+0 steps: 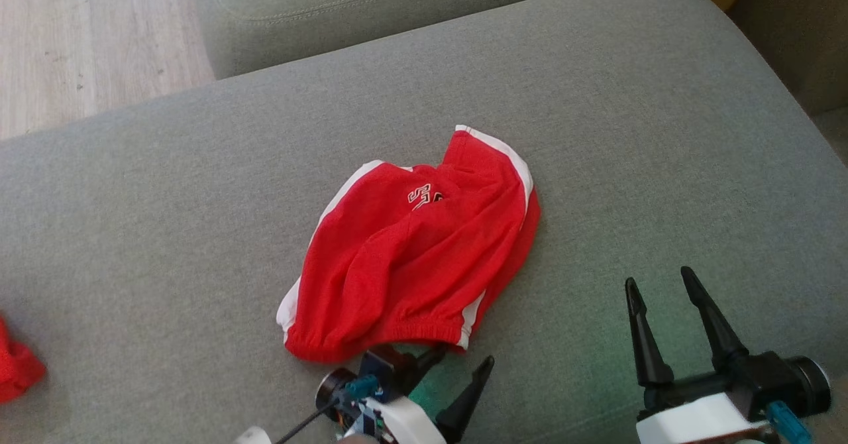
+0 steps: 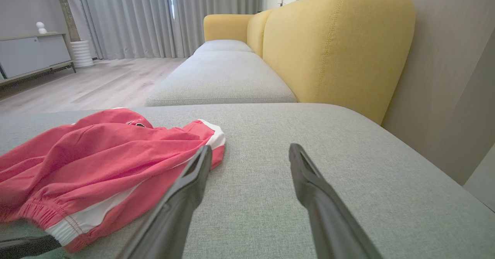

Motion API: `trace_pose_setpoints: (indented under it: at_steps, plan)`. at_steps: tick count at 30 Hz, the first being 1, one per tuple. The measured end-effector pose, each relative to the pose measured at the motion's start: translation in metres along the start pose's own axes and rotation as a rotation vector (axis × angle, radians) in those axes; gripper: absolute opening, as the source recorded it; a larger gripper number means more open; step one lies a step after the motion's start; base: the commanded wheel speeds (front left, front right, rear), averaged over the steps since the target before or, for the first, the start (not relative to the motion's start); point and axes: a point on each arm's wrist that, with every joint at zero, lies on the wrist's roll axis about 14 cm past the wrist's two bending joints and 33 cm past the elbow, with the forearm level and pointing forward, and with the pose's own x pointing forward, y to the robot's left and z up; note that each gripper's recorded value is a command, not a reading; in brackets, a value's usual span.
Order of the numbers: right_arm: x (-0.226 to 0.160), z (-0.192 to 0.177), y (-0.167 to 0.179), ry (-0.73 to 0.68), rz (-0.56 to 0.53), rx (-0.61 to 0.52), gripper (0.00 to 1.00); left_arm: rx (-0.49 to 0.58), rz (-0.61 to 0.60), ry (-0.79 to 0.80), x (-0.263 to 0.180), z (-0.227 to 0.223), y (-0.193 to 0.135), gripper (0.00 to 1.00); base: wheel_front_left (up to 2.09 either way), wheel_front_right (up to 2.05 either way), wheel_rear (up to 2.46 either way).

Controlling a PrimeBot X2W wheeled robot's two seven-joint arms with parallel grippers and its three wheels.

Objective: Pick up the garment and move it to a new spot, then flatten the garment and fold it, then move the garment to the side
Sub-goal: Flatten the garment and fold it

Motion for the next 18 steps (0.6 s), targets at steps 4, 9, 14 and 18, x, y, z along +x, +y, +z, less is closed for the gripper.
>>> trace_pose_setpoints:
  at_steps: [4,9,14,18]
  plan:
    - [0.0,-0.001,-0.001,0.003,-0.002,0.0,1.0,0.012,0.02,-0.022,0.003,0.01,0.005,1.0,0.0,0.0,0.0]
    - [0.0,0.0,0.0,-0.001,-0.001,0.0,1.0,0.036,0.022,-0.044,0.005,0.02,0.006,0.0,0.0,0.0,0.0]
    - [0.002,0.002,0.002,-0.008,0.01,0.0,1.0,0.075,0.043,-0.02,0.0,0.012,0.012,0.0,0.0,0.0,0.0]
    - [0.007,0.003,0.009,-0.014,0.037,0.001,1.0,0.11,0.129,-0.091,-0.006,0.036,0.031,0.0,0.0,0.0,0.0]
